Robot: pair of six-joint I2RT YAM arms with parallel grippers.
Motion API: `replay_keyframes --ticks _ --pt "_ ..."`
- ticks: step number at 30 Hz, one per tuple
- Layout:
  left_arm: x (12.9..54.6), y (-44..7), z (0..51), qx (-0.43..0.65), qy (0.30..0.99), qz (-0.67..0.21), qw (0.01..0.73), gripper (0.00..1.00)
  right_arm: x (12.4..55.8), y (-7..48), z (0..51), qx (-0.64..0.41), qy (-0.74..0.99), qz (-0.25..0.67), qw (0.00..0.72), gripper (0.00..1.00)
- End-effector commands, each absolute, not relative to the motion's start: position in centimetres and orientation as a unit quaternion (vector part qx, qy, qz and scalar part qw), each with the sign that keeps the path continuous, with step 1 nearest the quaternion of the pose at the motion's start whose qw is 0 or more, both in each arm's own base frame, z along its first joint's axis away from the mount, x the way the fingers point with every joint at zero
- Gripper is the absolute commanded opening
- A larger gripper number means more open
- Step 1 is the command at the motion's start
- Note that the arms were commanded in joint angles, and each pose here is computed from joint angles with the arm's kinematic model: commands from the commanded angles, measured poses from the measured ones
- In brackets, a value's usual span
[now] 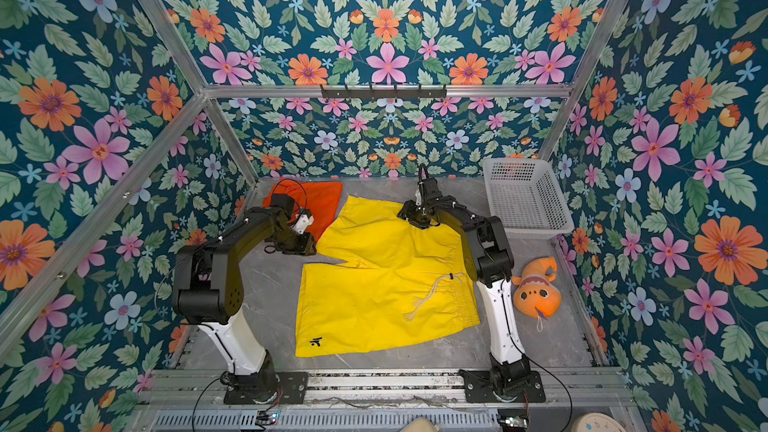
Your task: Fold and stack the shorts
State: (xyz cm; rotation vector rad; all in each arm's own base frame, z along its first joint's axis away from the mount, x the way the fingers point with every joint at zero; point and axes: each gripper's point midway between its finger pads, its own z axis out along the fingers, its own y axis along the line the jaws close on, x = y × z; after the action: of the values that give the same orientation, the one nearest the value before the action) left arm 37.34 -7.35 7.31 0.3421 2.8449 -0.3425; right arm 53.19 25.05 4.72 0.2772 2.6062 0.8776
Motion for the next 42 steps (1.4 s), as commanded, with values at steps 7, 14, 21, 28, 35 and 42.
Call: replay_keyframes --ticks 7,14,21,28,35,42 --pt "41.1 -10.2 10.8 0.096 0.951 -0.198 0.216 0.5 51.4 27.6 10.2 0.04 0.917 0.337 0.208 0.59" --pt "41.8 -9.2 7.8 0.036 0.96 -0.204 0.187 0.47 49.6 30.0 10.4 0.012 0.916 0.348 0.197 0.59" --pt "41.6 -9.1 6.6 0.023 0.958 -0.219 0.183 0.47 49.4 30.5 8.4 0.019 0.92 0.347 0.181 0.59" --pt "42.2 -9.4 6.1 0.019 0.952 -0.242 0.187 0.4 49.4 30.5 6.5 0.028 0.925 0.343 0.163 0.59" --pt "42.5 -10.2 5.8 0.024 0.945 -0.269 0.185 0.36 49.3 30.5 5.1 0.034 0.928 0.337 0.151 0.59" --pt "42.1 -10.5 6.8 0.03 0.941 -0.282 0.186 0.08 49.7 29.1 3.1 0.065 0.939 0.308 0.138 0.59"
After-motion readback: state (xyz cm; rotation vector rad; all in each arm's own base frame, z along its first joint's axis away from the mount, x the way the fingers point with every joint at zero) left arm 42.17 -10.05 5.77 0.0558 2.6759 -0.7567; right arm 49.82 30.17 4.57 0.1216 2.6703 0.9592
